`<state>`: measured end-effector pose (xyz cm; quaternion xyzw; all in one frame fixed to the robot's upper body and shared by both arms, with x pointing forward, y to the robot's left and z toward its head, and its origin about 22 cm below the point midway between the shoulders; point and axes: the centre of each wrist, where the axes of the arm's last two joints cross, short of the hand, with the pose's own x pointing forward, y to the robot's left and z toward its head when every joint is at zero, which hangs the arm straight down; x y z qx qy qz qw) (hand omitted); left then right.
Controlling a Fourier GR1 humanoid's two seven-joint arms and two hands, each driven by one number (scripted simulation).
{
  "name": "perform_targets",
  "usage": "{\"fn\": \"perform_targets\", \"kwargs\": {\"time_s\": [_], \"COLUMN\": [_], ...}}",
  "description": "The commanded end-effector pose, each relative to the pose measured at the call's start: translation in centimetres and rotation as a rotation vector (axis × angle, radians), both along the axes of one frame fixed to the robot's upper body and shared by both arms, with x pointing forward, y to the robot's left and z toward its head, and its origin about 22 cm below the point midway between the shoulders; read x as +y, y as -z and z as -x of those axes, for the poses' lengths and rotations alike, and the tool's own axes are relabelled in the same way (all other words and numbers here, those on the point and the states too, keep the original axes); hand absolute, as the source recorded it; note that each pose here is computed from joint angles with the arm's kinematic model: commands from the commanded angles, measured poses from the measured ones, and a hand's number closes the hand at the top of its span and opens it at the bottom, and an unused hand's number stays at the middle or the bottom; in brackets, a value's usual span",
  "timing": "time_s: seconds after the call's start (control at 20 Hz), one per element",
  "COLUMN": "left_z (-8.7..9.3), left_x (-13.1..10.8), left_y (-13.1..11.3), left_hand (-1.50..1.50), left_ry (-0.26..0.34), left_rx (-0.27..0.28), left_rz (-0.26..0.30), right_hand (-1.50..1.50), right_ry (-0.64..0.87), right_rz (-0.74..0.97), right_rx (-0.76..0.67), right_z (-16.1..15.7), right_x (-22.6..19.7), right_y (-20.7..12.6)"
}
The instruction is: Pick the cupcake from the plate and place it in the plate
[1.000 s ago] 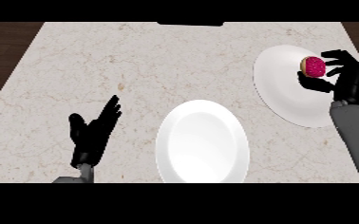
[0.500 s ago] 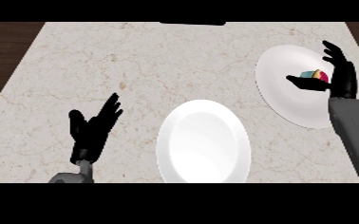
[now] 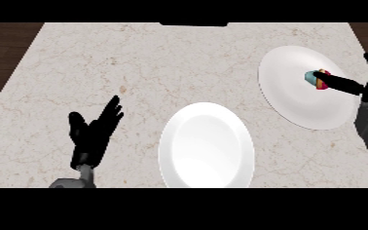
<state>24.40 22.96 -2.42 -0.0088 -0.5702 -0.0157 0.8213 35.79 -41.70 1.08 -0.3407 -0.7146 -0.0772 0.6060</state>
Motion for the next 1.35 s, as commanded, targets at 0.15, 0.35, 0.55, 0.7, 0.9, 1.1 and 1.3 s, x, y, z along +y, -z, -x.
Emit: {"fn": "perform_targets", "kwargs": {"time_s": [0.15, 0.35, 0.55, 0.7, 0.9, 1.1, 1.3], "left_z": [-0.2, 0.9, 0.7, 2.3, 0.4, 2.6, 1.1], "left_x": [0.3, 0.3, 1.9, 1.3, 2.3, 1.1, 0.7], "left_y": [0.1, 0.6, -0.1, 1.6, 0.8, 1.0, -0.3], "left_hand": [0.0, 0.0, 0.0, 0.0, 0.0, 0.0, 0.0], "left_ry": [-0.012, -0.04, -0.036, -0.042, -0.041, -0.029, -0.036], "left_rx": [0.037, 0.039, 0.022, 0.025, 0.028, 0.029, 0.018], "left_rz": [0.0, 0.001, 0.001, 0.007, -0.021, -0.001, -0.013], "right_hand": [-1.5, -1.5, -1.5, -1.5, -1.5, -1.5, -1.5], "right_ry": [-0.149, -0.24, -0.31, -0.315, -0.308, -0.311, -0.3], "right_rz": [-0.138, -0.14, -0.125, -0.059, -0.03, -0.018, -0.026], "right_rx": [-0.026, 0.021, 0.05, 0.086, 0.135, 0.146, 0.138], "right_z": [4.6, 7.2, 10.1, 13.0, 13.0, 16.1, 17.8], "right_x": [-4.7, -6.9, -9.0, -8.8, -7.8, -7.8, -8.2], "right_y": [1.6, 2.2, 2.5, 4.5, 4.9, 6.5, 6.0]}}
